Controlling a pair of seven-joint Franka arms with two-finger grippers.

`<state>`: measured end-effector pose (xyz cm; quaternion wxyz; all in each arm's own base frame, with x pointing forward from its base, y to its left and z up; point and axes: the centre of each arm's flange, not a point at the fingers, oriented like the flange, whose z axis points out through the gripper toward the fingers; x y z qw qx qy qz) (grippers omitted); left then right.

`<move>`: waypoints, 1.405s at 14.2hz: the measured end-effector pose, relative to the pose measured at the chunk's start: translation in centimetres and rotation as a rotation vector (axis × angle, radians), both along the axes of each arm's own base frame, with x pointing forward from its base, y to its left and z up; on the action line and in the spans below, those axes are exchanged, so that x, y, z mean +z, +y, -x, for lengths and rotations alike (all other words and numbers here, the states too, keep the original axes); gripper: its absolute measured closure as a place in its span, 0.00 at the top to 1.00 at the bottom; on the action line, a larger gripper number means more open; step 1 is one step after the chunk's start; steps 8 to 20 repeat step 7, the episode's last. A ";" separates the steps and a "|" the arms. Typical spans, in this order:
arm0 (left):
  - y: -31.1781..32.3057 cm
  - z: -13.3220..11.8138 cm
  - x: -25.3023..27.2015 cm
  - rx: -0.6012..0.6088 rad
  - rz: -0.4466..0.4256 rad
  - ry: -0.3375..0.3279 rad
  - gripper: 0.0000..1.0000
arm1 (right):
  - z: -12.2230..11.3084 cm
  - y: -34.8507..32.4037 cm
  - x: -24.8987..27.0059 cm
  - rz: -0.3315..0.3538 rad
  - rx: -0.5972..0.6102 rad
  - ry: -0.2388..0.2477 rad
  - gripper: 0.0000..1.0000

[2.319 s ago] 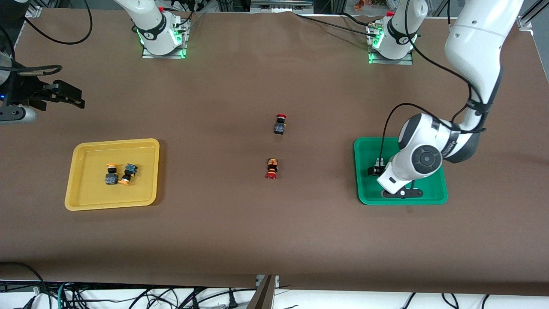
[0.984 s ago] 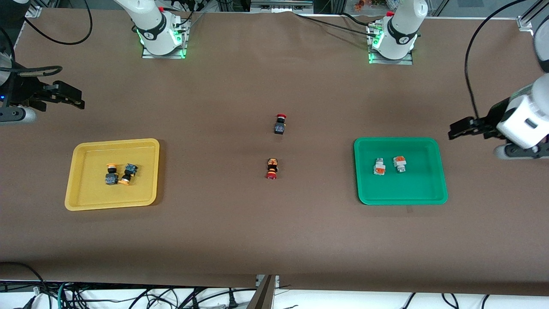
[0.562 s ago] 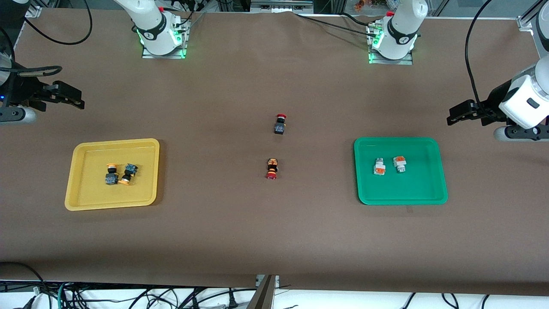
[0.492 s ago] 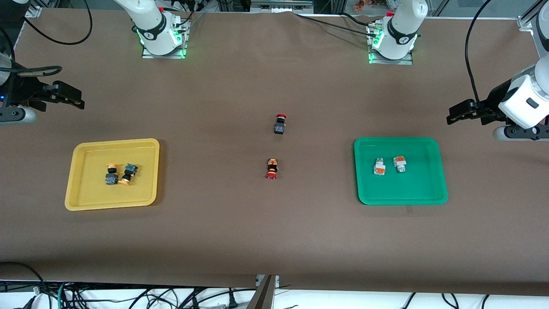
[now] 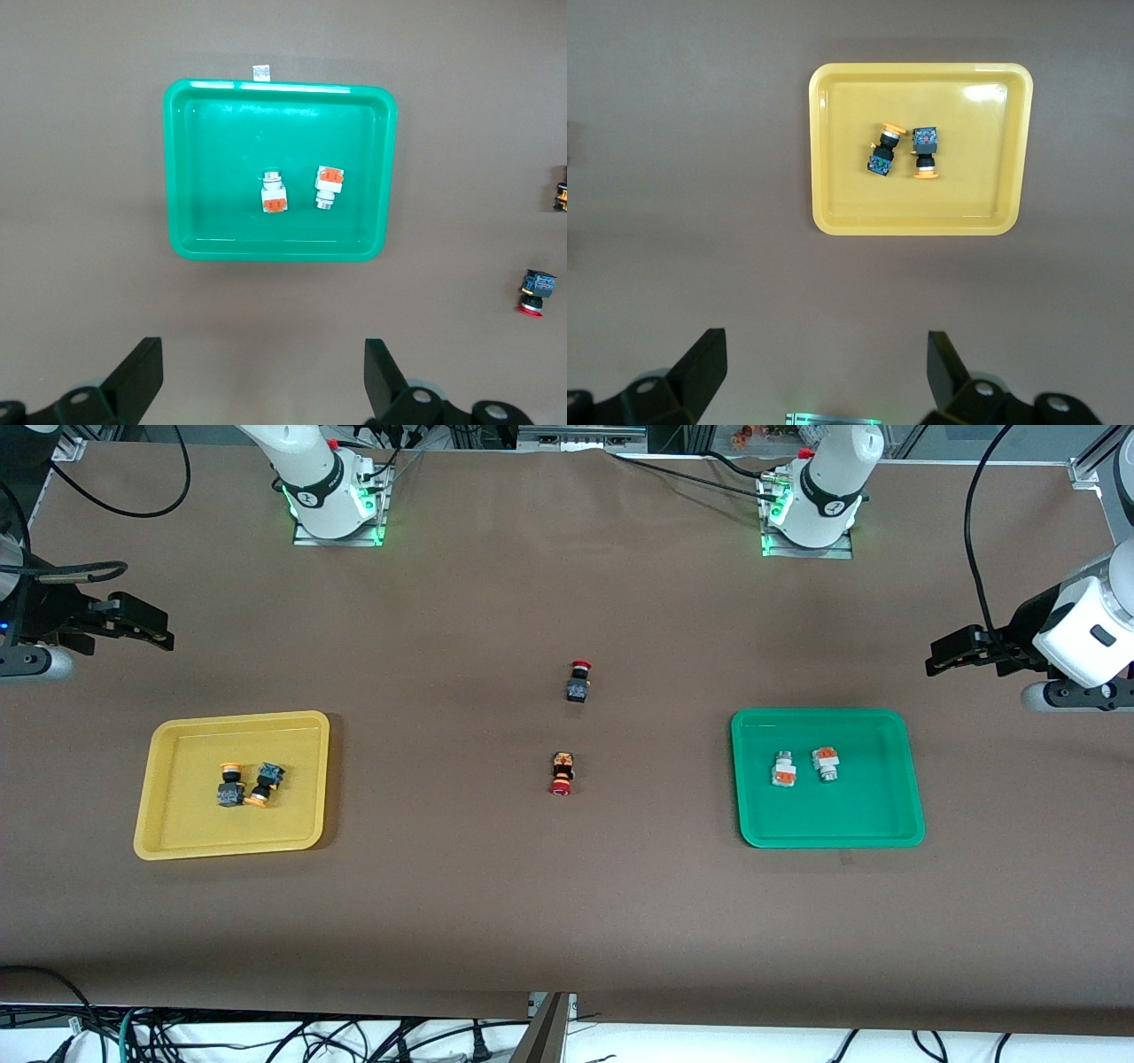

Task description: Place green and yellow buttons in trays

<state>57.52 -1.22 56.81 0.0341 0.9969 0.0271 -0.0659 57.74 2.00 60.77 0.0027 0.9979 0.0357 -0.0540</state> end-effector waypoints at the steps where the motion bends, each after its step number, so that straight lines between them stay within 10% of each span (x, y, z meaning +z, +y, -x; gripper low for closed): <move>1: 0.1 0.0 0.0 0.002 -0.003 0.001 1.00 | 0.0 0.0 0.0 0.000 0.000 0.000 1.00; 20: 0.3 0.4 0.7 0.017 -0.029 -0.001 1.00 | 0.0 0.0 0.0 0.000 -0.001 0.000 1.00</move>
